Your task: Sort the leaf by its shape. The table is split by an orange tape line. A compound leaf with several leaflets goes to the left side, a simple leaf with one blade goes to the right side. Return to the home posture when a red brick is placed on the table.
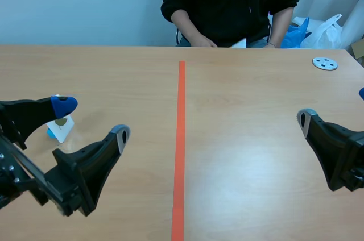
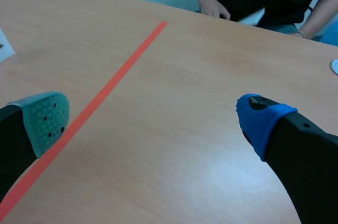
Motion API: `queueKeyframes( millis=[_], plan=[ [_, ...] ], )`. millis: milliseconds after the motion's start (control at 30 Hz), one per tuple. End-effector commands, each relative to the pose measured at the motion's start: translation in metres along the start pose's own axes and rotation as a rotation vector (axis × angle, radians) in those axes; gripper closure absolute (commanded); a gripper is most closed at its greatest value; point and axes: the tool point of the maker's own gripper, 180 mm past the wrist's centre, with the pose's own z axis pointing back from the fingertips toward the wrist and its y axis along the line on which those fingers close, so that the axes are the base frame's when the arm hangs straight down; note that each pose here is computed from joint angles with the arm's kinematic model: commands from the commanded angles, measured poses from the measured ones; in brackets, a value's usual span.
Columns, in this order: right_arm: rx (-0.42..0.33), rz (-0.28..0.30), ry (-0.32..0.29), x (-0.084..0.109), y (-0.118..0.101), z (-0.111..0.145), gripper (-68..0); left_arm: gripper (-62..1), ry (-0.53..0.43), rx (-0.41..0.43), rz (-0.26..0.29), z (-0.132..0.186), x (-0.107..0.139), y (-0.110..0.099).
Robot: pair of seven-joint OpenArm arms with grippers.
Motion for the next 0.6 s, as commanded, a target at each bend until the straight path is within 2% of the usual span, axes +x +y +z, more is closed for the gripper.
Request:
queueKeyframes(
  millis=[0, 167, 567],
  plan=[
    [0.005, 0.016, -0.027, 0.0083, -0.0015, -0.0025, -67.9, -62.3, -0.019, -0.005, -0.011, 0.0007, 0.0051, -0.0063],
    [0.005, 0.018, -0.025, 0.0079, -0.0014, -0.0025, -67.9, -62.3, -0.013, -0.004, -0.035, 0.0019, 0.0027, -0.0147],
    [0.005, 0.018, -0.022, 0.0070, -0.0016, -0.0024, -67.9, -62.3, -0.043, 0.000, -0.031, 0.0014, 0.0076, -0.0150]
  ],
)
